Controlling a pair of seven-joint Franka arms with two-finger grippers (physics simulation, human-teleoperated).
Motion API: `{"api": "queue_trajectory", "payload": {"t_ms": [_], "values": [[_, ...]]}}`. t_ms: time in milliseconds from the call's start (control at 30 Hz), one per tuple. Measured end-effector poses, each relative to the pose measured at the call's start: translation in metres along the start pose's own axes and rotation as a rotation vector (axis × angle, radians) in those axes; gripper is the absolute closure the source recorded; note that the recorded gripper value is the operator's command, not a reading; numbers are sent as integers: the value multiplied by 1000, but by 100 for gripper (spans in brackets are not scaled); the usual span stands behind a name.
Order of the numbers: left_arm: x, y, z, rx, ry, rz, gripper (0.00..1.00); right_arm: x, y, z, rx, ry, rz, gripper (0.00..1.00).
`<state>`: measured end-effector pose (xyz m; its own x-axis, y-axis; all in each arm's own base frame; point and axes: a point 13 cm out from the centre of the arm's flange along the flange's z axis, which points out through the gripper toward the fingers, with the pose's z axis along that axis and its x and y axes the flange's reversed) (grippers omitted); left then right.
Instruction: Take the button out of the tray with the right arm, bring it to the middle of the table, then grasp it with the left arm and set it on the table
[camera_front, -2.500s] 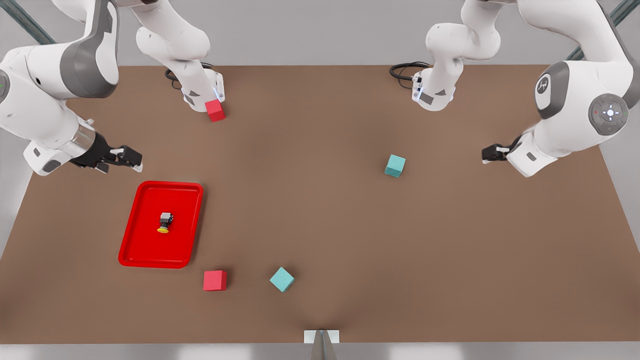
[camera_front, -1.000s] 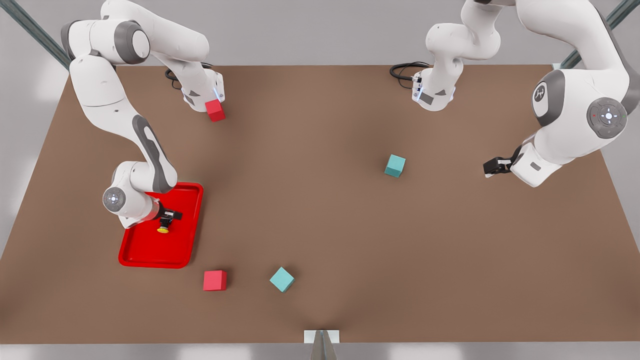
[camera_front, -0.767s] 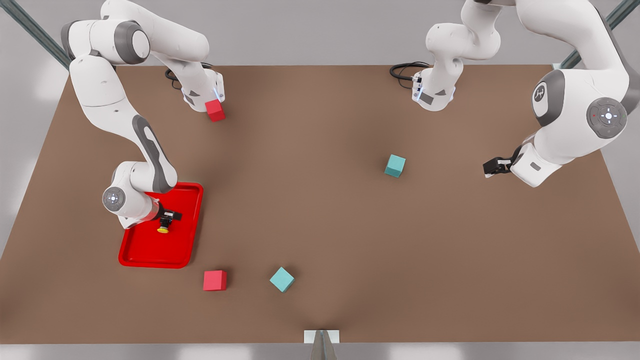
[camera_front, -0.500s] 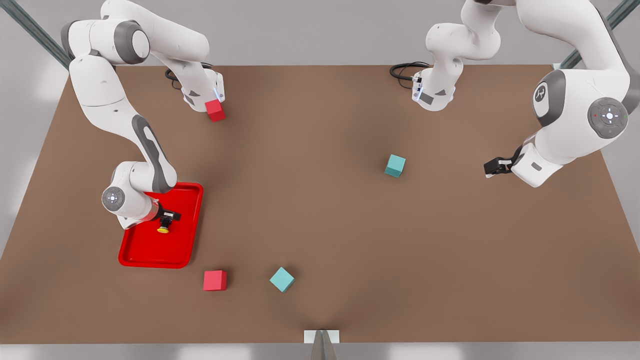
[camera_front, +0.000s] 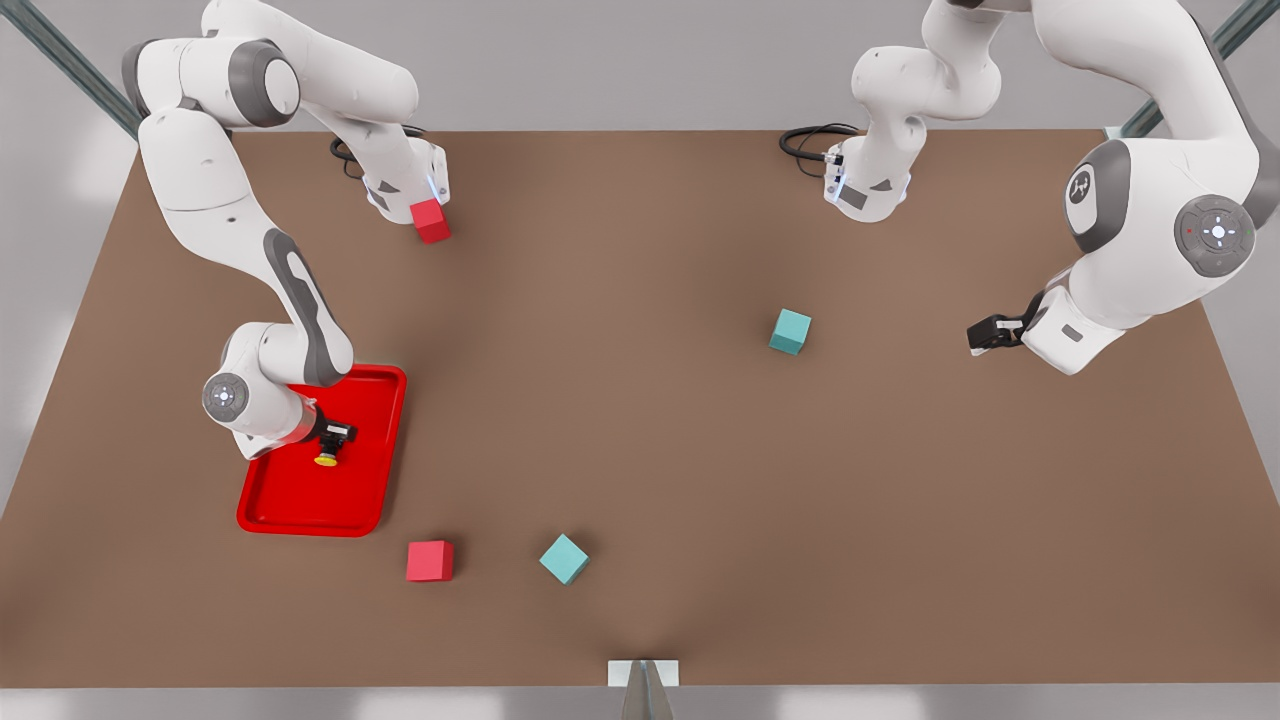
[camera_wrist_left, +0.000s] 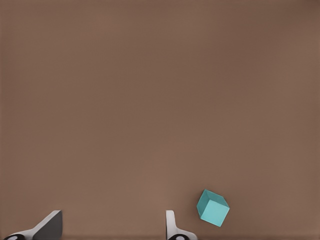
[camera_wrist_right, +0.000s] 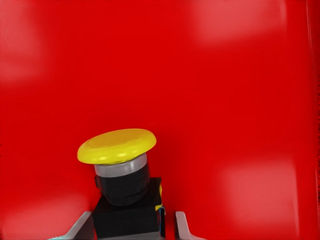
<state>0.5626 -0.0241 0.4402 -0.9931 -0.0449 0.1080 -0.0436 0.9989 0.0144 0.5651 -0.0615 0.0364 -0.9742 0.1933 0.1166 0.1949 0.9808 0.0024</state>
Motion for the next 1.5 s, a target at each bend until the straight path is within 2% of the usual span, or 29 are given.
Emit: {"api": "queue_trajectory", "payload": {"t_ms": [267,400,500,733,833,967,1100,1300,1433,1500], "values": [[-1,0,1,0,-1,0,0,0,1,-2,1,-1,-9,32],[-2,0,1,0,-2,0,0,0,1,-2,0,0,-13,48],[-3,0,2,-1,-2,-1,0,-1,1,-3,-2,-2,-19,51],[-3,0,2,0,-6,-1,0,-5,5,-6,-3,-8,-42,51],[-4,0,2,0,-7,-1,0,-27,22,-43,3,-45,-73,51],[-4,0,2,0,-7,-1,0,-26,55,-71,8,-43,-125,51],[-4,0,2,0,-7,-1,0,-12,160,-108,-24,-77,-238,51],[-4,0,2,0,-7,-1,0,76,408,-165,-83,-159,-461,51],[-5,-1,5,-1,-4,-1,0,134,544,-150,-140,-165,-458,51],[-7,-1,8,-3,0,-1,0,145,569,-129,-150,-149,-394,51]]}}
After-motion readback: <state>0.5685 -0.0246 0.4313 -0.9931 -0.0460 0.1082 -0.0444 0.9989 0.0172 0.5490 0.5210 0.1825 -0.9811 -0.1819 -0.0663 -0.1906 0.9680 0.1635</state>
